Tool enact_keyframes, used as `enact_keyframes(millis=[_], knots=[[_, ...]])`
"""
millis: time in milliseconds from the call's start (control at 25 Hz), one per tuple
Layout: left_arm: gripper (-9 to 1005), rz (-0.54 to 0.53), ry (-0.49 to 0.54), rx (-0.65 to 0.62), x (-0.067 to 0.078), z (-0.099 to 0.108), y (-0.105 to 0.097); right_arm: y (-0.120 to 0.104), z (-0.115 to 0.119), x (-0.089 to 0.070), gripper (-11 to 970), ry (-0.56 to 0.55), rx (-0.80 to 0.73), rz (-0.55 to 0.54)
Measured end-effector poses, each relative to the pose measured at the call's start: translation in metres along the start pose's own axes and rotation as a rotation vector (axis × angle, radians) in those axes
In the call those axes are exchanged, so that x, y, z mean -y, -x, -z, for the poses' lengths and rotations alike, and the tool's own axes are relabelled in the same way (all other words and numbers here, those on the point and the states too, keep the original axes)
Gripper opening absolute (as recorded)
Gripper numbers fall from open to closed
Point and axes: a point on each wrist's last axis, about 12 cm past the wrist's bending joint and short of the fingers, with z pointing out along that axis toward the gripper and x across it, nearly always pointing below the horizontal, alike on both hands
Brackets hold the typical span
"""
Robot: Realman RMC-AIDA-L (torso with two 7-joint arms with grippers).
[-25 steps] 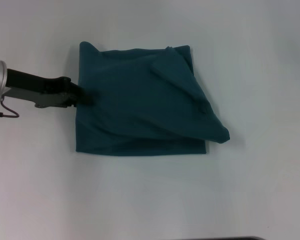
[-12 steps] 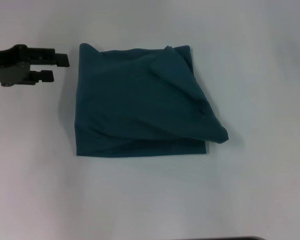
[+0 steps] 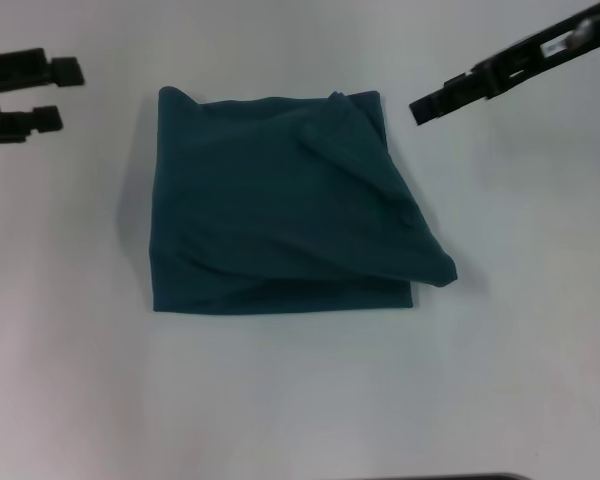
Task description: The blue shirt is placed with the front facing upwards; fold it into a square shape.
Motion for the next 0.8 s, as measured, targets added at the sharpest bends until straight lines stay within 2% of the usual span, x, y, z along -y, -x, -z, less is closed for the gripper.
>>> enact_keyframes(millis=[240, 400, 600, 800], knots=[[853, 0.010, -0.013, 0.021, -0.002, 0.005, -0.002, 0.016, -0.032, -0.021, 769, -0.019, -0.071, 0.090], [852, 0.005, -0.039, 0.034, 0.000, 0.004, -0.002, 0.023, -0.052, -0.029, 767, -0.110, -0.141, 0.103], [851, 0.005, -0.049, 0.038, 0.000, 0.001, -0.002, 0.027, -0.060, -0.028, 764, -0.152, -0.123, 0.084], [849, 0.012, -0.060, 0.036, -0.002, -0.004, -0.003, 0.020, -0.078, -0.022, 761, -0.123, -0.068, -0.016]])
